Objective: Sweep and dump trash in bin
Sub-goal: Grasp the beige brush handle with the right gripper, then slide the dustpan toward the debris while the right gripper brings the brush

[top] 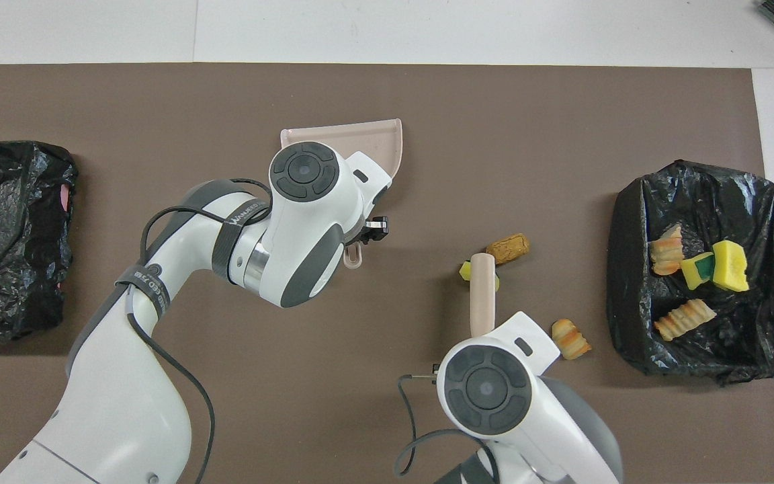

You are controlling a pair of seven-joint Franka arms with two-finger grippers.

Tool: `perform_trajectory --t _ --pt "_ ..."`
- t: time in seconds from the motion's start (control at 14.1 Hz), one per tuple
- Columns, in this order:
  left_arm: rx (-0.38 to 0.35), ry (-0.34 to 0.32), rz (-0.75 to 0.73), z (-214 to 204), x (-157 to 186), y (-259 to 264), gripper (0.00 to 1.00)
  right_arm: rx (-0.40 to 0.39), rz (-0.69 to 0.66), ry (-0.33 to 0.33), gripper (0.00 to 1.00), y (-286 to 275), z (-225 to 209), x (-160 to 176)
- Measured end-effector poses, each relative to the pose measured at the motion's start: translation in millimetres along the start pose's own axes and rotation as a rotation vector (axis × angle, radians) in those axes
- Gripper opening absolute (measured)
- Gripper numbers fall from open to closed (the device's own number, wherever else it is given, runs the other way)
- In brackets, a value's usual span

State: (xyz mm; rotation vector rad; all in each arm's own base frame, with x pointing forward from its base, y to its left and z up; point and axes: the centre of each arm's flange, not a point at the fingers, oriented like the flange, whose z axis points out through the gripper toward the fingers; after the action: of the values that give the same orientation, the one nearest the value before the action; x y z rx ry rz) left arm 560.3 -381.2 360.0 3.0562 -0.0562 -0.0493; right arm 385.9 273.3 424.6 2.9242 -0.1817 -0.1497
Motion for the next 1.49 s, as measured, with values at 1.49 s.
perform_trajectory --t 1.49 --pt "0.015 -0.242 1.131 -108.0 -42.5 -153.9 0.32 0.023 0.193 -0.253 0.26 111.0 72.7 -0.8"
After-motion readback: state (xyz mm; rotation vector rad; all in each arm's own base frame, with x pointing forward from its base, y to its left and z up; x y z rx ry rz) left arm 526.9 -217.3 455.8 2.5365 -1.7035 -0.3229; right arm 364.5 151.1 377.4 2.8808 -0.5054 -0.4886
